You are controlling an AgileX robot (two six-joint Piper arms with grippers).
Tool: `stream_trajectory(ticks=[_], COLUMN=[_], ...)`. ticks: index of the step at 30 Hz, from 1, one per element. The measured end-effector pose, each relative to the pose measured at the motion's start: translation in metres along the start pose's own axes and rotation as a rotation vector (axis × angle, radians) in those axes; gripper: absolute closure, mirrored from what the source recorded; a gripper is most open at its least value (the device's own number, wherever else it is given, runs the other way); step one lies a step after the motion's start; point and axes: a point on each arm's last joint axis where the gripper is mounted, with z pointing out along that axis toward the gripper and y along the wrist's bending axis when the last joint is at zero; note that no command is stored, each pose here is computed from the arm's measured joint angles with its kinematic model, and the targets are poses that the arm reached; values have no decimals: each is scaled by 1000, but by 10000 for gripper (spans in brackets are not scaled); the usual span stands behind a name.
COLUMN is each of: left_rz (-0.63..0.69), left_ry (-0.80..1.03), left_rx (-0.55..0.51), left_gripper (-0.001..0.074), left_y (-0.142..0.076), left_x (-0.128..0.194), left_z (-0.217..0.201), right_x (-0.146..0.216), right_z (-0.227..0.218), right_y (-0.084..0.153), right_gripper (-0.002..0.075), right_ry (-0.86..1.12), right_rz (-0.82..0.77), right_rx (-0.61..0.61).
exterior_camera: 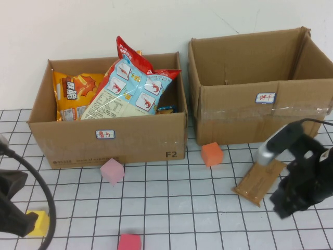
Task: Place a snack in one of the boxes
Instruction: Pick up the biscuit
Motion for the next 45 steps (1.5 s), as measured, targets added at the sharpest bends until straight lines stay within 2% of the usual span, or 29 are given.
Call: stream_trajectory(ticks=[3, 5, 8, 11, 15, 21, 26, 31, 35, 39, 45], left_rz=[-2, -12, -44, -82, -97, -104, -107, -107, -108, -108, -111], left_ry=[-2, 0, -1, -5, -1, 26, 58, 65, 65, 66, 68], left_rx=[1, 9, 34, 61, 74, 85, 95, 97, 98, 98, 98], left_gripper=[736, 736, 736, 736, 736, 736, 736, 736, 736, 736, 736], left_y=[0, -1, -3, -6, -7, -8, -9, -9, -9, -9, -9], left_x=[0, 1, 1, 0, 1, 3, 6, 6, 6, 7, 7], left_z=[-1, -1, -1, -1, -1, -1, -1, -1, -1, -1, -1], right_x=[1, 2, 1, -5, -16, -34, -42, -53, -60, -56, -44], right_z=[-4, -5, -1, 9, 23, 43, 58, 69, 75, 79, 75], right_y=[-9, -15, -20, -26, -34, -48, -55, -50, -43, -39, -43], right_gripper=[573, 412, 177, 76, 43, 36, 35, 34, 34, 34, 34], right_ry=[21, 16, 5, -23, -50, -76, -63, -58, -24, 80, 228], right_rz=[174, 318, 451, 546, 640, 816, 853, 793, 666, 530, 444], right_rx=[41, 57, 66, 72, 62, 64, 65, 70, 100, 147, 249])
